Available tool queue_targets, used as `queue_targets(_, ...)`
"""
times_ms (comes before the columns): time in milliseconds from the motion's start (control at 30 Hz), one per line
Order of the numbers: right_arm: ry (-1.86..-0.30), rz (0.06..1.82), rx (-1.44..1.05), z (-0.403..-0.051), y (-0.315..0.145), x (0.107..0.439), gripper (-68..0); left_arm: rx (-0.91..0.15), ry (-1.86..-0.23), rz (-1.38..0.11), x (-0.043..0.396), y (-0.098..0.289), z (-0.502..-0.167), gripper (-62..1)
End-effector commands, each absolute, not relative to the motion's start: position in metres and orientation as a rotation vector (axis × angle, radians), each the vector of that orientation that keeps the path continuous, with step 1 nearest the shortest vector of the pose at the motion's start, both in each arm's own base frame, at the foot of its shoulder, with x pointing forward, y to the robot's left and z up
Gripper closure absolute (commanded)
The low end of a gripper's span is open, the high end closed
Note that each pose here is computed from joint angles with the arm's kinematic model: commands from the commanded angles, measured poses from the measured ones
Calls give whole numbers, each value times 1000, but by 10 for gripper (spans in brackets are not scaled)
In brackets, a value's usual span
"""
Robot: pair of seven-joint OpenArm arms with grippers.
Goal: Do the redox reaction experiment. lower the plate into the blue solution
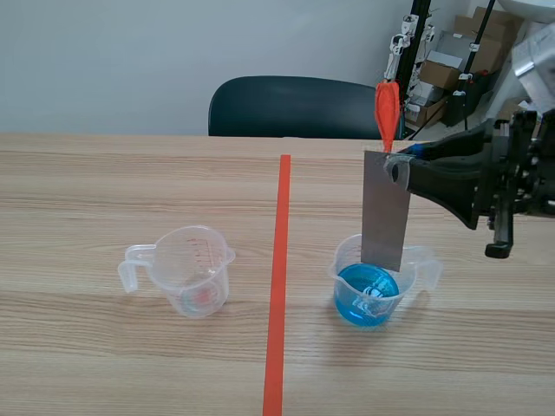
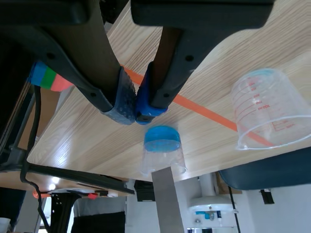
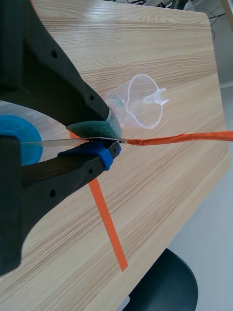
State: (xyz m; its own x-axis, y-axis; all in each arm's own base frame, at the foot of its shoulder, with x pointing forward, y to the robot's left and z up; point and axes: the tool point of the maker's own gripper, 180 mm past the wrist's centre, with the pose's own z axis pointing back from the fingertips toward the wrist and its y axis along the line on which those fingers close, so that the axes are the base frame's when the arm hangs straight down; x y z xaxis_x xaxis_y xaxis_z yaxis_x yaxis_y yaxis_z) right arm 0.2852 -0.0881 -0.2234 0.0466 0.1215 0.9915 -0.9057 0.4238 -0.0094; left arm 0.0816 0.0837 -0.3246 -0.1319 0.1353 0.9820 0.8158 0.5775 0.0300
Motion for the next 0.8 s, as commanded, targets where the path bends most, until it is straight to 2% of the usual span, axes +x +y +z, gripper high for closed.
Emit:
queue_targets(0,-1331,915,804,-211,-90,294,-6,-807,-1672,-715,87,84,-318,-36)
queue_targets(300,-1305,928,785,-236,-83,296,-6,-763,-1717,-706,101,90,-318,-51)
queue_targets(367,-1300,920,781,-240,-83,297,-6,-768,-1728,-706,101,89,-315,-132)
queue_targets(400,-1298,917,779,-243,-83,298,-6,-771,-1728,-706,101,89,-315,-206)
queue_targets(533,-1292,927,769,-251,-82,298,-6,-754,-1760,-640,106,90,-311,-592)
queue_targets(567,-1294,926,769,-252,-82,298,-6,-739,-1780,-604,110,93,-309,-623)
queue_targets(633,-1303,925,768,-253,-84,298,-6,-714,-1812,-543,115,97,-305,-623)
queue_targets(767,-1339,924,772,-252,-90,298,-6,-716,-1812,-543,115,96,-305,-623)
